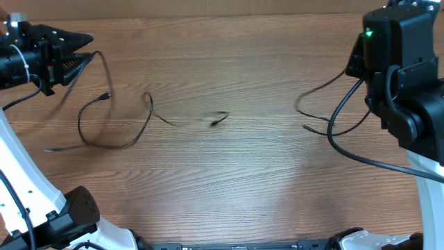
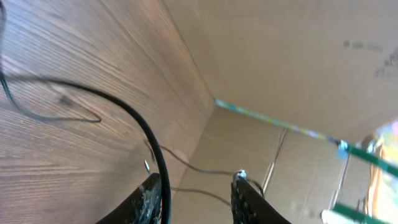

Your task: Untangle cables

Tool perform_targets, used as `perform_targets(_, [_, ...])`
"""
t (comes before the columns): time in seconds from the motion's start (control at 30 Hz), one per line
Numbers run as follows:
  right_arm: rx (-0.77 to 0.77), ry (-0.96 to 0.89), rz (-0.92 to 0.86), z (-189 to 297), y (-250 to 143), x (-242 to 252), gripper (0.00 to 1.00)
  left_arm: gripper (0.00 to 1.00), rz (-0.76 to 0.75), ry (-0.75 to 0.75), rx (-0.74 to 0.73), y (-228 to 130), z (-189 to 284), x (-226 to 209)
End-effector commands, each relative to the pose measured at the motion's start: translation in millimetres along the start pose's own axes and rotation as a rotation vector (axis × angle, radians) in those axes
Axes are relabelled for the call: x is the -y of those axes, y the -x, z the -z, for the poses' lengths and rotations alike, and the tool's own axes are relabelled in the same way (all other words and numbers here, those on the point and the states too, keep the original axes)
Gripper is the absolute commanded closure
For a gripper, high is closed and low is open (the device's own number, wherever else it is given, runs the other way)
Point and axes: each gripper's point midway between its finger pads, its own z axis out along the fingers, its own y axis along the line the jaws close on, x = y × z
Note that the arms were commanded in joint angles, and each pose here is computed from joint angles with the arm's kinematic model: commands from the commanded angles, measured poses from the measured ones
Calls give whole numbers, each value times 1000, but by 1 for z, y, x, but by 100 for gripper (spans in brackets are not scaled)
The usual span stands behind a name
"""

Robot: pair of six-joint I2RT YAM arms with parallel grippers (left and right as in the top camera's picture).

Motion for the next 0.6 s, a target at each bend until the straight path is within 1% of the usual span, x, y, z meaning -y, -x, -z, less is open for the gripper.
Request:
perform_targets(0.0, [51,-5,-54,8,17,19,96,64,-110,-85,-63,-24,3,20])
perform_targets(0.13, [64,-90,-101,-8,27,47,96,64,-128,-125,-105,-36,1,29])
perform_targets(0.2, [44,-140,-130,-21,27,64,96,64,-153,-136,-117,-42,1,32])
perform_targets(0.37, [-41,-125,-205,-57,20,87,96,62,-180,-142,-126,-53,2,37])
perform_targets(0.57, [-71,-265,-297,-96,18,147,96,61,-206,-155,-120,-64,9,42])
